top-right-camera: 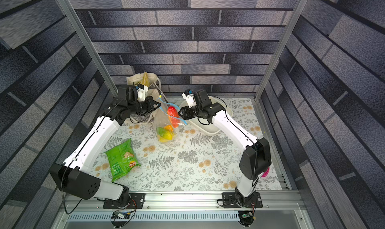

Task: Place the mango in a zip-top bag and seal the zipper
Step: Adjust the zipper food storage bag at the center of the board.

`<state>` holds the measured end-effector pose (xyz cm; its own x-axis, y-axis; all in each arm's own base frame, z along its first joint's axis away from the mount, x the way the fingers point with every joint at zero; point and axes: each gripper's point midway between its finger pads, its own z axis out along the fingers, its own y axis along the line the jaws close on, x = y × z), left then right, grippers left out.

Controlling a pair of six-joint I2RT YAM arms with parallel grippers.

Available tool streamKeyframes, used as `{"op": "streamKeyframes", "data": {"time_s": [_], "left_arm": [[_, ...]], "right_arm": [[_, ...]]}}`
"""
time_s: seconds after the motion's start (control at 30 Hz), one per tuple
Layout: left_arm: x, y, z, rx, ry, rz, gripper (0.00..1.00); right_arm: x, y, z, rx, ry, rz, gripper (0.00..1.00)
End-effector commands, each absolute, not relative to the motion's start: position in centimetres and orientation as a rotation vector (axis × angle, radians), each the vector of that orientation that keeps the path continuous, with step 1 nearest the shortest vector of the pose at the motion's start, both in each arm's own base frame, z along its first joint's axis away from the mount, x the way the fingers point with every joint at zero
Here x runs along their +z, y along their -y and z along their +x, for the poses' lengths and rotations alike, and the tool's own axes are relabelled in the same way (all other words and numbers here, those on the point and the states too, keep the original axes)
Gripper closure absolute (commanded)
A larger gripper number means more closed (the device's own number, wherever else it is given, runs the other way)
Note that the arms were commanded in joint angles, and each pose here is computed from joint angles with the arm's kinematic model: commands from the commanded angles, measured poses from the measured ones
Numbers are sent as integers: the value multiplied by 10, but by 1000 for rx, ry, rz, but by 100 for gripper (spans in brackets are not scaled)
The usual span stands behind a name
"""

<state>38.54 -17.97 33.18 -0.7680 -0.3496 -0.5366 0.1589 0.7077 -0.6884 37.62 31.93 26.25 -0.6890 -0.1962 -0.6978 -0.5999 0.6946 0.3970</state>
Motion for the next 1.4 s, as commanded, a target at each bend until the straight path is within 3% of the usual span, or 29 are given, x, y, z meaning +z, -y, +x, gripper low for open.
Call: {"op": "streamKeyframes", "data": {"time_s": [0.0, 0.03, 0.3, 0.53, 0.83, 0.9, 1.03, 1.13, 1.27, 1.37], "left_arm": [[346, 179, 382, -1012, -2194, -135, 100], [346, 178, 383, -1010, -2194, -137, 100], [348, 174, 384, -1000, -2188, -151, 100], [355, 174, 387, -1021, -2154, -171, 100], [351, 150, 389, -936, -2144, -286, 100], [353, 141, 390, -918, -2122, -319, 100], [353, 133, 388, -900, -2115, -341, 100], [351, 136, 387, -921, -2124, -338, 100], [345, 142, 387, -936, -2144, -315, 100], [334, 150, 390, -942, -2174, -305, 100]], "right_arm": [[265, -325, 373, 908, -2291, -601, 69], [268, -327, 372, 928, -2288, -610, 76], [298, -324, 362, 942, -2259, -631, 100], [343, -291, 362, 501, -2225, -595, 100], [387, -287, 340, 368, -2105, -566, 100], [384, -268, 352, 217, -2127, -498, 100], [384, -294, 344, 385, -2101, -566, 100], [375, -273, 363, 175, -2162, -506, 100], [351, -303, 358, 341, -2175, -588, 100], [315, -310, 359, 374, -2261, -611, 90]]}}
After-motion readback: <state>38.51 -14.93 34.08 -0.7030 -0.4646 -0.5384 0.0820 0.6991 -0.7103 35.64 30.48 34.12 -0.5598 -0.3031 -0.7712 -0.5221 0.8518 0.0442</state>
